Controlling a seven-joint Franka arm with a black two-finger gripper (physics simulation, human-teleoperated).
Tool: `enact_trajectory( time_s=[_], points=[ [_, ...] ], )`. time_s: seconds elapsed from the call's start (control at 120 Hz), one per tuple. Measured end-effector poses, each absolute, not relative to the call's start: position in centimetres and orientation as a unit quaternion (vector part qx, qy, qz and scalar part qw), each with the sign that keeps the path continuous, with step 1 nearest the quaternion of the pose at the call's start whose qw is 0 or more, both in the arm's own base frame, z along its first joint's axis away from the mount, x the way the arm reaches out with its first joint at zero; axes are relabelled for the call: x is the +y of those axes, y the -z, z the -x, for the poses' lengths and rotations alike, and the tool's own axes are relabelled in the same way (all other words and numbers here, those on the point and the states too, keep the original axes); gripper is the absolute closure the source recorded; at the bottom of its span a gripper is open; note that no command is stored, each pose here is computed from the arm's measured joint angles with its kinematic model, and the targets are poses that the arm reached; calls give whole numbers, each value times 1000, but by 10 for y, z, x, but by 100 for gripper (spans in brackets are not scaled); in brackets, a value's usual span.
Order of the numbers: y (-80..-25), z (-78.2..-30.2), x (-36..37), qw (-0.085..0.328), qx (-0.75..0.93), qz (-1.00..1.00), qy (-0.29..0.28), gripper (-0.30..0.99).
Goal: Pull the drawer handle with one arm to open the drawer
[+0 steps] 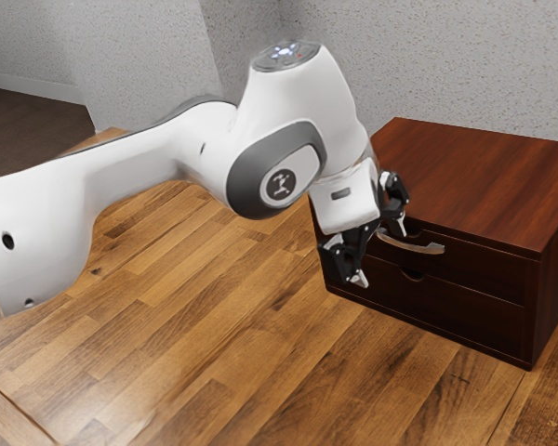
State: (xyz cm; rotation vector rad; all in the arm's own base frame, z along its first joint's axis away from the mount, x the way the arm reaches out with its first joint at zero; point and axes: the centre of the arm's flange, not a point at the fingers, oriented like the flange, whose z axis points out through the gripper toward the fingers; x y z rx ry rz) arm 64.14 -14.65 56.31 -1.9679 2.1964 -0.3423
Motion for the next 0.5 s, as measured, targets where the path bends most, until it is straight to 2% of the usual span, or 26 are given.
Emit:
enact_trajectory(
  time_s=[0.5],
  points=[
    [-567, -634, -139, 106, 725, 669, 124, 0]
  ],
)
